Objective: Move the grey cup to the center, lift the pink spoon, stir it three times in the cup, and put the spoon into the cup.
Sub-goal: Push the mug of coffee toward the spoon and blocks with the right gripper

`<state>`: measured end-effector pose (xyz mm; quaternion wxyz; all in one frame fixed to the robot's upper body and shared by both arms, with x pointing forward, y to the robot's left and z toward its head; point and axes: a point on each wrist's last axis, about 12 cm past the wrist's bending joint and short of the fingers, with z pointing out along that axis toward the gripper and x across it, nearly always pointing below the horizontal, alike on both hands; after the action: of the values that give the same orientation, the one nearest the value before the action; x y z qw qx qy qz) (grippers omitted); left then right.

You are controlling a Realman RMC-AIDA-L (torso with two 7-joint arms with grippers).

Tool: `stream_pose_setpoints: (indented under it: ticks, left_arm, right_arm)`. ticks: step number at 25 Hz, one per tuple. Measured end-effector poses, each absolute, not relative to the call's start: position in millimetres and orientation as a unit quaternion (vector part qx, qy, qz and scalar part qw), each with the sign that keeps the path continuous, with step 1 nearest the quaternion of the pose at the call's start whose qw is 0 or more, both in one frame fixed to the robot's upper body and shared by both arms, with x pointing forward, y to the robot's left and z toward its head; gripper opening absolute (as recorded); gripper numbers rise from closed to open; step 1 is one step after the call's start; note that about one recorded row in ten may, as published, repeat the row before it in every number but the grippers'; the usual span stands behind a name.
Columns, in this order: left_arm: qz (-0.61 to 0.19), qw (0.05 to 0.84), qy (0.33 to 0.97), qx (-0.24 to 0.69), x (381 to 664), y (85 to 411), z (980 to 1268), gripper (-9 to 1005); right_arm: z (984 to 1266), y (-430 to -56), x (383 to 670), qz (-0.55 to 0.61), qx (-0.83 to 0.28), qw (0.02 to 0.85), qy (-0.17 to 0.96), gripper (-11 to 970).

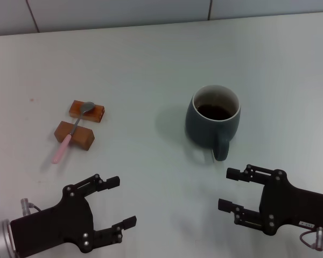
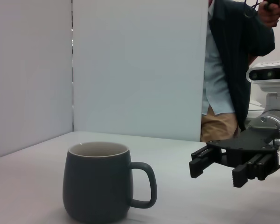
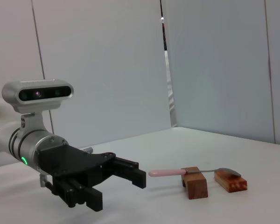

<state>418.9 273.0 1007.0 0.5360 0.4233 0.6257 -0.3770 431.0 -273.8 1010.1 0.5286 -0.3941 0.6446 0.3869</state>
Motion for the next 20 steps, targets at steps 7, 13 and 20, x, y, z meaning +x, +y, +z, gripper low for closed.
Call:
stream_pose_setpoints:
  ticks: [7,13,20]
  left_arm:
    - [-0.376,0.538,0.624,0.424,420.8,273.3,1008.0,810]
    - [-0.375,0.538,0.624,0.425,421.8,273.8,1008.6,810]
    - [-0.374,0.540,0.623,0.425,422.3,274.2,1009.1,809]
  right_arm:
    - [1009.3,-272.9,430.8,0.393,-0.380,0.527,0.651,626]
    - [1008.8,-273.4,431.7,0.392,-0.376,0.525,0.655,490]
    - [1014.0,-274.6,431.6,0.365,-0.351,0.585,0.633,124]
